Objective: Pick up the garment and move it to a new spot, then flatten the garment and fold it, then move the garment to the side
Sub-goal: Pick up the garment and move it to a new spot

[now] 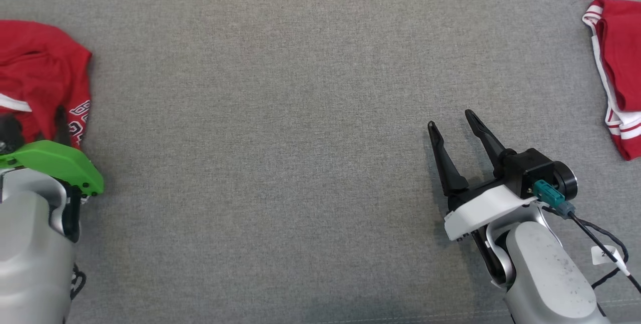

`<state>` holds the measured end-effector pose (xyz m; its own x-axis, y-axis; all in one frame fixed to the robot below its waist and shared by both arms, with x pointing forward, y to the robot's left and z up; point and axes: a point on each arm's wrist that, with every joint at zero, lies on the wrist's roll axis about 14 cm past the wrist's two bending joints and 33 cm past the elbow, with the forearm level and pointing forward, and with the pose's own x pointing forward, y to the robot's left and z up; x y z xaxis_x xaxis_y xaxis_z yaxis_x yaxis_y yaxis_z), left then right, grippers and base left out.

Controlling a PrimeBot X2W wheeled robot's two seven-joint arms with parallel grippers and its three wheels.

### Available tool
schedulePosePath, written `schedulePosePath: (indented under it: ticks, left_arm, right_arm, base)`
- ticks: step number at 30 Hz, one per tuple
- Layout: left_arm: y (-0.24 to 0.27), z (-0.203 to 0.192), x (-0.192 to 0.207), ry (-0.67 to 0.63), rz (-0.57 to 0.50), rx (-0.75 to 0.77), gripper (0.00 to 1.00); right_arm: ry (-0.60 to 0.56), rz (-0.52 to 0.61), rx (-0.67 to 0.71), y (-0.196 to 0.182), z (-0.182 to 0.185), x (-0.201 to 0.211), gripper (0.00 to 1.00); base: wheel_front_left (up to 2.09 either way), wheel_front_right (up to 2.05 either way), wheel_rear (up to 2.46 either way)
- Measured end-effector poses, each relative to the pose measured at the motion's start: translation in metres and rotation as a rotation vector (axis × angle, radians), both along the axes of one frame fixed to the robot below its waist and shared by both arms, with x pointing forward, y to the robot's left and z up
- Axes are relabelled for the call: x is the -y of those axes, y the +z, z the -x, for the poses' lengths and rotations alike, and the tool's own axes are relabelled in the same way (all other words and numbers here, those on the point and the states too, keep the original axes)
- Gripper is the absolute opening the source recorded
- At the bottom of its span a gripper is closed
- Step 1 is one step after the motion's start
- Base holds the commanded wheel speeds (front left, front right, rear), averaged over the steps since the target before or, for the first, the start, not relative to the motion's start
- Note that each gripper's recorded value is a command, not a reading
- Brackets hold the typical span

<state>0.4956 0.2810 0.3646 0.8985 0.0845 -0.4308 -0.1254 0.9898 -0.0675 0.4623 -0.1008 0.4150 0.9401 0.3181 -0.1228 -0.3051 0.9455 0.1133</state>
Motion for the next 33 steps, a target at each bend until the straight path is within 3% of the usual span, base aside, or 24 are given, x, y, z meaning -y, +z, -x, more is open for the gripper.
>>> schedulePosePath:
  ticks: [4,11,20,25,26,27,28,33]
  left_arm:
    - [0.022,-0.012,0.035,-0.078,0.026,0.095,0.00]
    - [0.068,-0.020,0.129,-0.277,0.126,0.264,0.00]
    - [0.069,0.023,0.262,-0.596,0.232,0.258,0.00]
    - [0.065,0.039,0.299,-0.681,0.287,0.225,0.00]
    - [0.064,0.040,0.304,-0.691,0.292,0.220,0.06]
    - [0.064,0.042,0.308,-0.702,0.295,0.218,0.38]
    - [0.065,0.044,0.313,-0.712,0.309,0.217,1.00]
    - [0.068,0.062,0.330,-0.753,0.328,0.207,1.00]
  right_arm:
    - [0.005,-0.020,0.012,0.008,0.001,-0.006,1.00]
    - [0.004,-0.038,0.032,0.020,0.006,-0.009,1.00]
    - [-0.044,-0.047,0.050,0.032,0.014,0.006,1.00]
    - [-0.085,-0.040,0.057,0.038,0.022,0.020,1.00]
    - [-0.096,-0.037,0.060,0.039,0.023,0.024,1.00]
    - [-0.106,-0.036,0.060,0.040,0.025,0.028,1.00]
    - [-0.116,-0.034,0.060,0.040,0.027,0.032,1.00]
    - [-0.159,-0.036,0.061,0.045,0.040,0.046,1.00]
  base:
    - [0.00,0.00,0.00]
    - [0.00,0.00,0.00]
    - [0.00,0.00,0.00]
    - [0.00,0.00,0.00]
    - [0.00,0.00,0.00]
    - [0.00,0.00,0.00]
    - [0.00,0.00,0.00]
    - [0.00,0.00,0.00]
